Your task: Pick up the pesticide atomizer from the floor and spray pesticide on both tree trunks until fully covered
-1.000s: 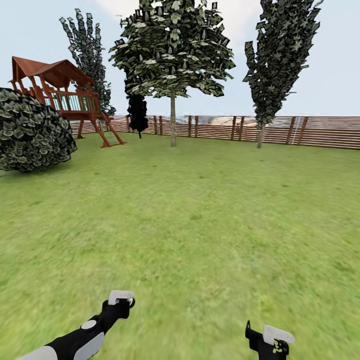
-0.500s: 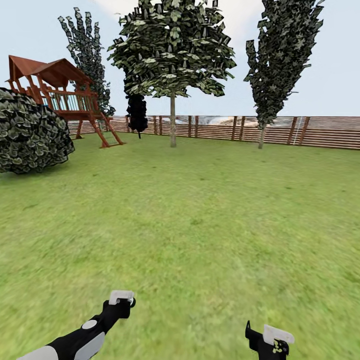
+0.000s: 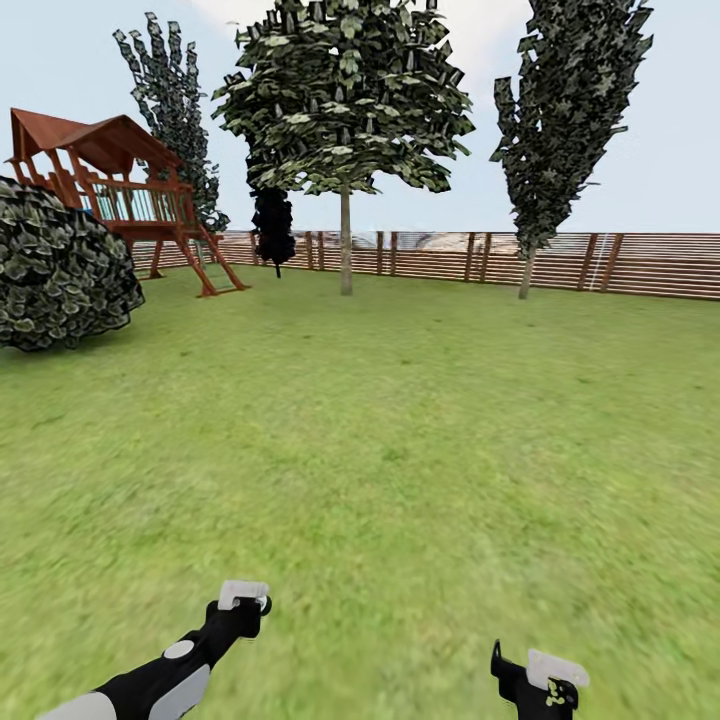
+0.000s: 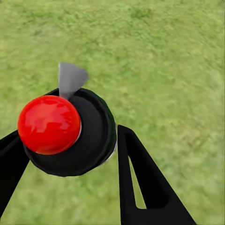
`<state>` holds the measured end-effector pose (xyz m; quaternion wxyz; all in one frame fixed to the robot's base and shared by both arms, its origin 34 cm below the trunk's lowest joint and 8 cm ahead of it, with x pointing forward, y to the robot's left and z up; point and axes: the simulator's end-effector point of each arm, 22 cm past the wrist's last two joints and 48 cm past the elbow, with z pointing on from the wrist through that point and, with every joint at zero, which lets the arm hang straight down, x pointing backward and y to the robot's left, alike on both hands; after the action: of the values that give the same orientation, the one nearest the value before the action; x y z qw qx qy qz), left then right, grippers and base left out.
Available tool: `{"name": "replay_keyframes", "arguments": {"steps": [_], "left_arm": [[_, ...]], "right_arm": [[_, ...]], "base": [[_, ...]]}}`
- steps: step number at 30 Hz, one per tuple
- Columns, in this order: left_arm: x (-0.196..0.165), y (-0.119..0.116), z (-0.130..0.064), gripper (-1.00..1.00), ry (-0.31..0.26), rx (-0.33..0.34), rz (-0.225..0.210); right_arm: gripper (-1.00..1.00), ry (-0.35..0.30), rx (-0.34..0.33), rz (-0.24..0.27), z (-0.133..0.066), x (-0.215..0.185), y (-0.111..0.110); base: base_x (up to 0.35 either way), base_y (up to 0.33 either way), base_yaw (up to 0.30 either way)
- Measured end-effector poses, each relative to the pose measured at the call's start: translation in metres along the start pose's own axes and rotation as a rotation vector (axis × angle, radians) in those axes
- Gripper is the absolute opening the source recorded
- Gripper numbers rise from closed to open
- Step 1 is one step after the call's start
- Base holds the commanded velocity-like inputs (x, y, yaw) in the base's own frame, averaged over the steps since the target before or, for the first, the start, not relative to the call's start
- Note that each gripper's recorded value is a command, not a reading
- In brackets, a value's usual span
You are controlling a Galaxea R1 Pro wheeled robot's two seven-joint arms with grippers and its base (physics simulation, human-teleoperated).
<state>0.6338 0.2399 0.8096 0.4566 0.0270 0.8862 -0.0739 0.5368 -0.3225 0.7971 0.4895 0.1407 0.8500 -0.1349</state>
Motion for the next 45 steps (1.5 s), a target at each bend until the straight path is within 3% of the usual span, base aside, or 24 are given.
{"name": "replay_keyframes", "arguments": {"steps": [45], "left_arm": [[0.0001, -0.0003, 0.0, -1.0, 0.0, 0.001, 0.0]], "right_arm": [[1.0, -0.001, -0.001, -0.003, -0.0002, -0.0001, 0.0005]], "base": [[0.334, 0.0, 0.0]]}}
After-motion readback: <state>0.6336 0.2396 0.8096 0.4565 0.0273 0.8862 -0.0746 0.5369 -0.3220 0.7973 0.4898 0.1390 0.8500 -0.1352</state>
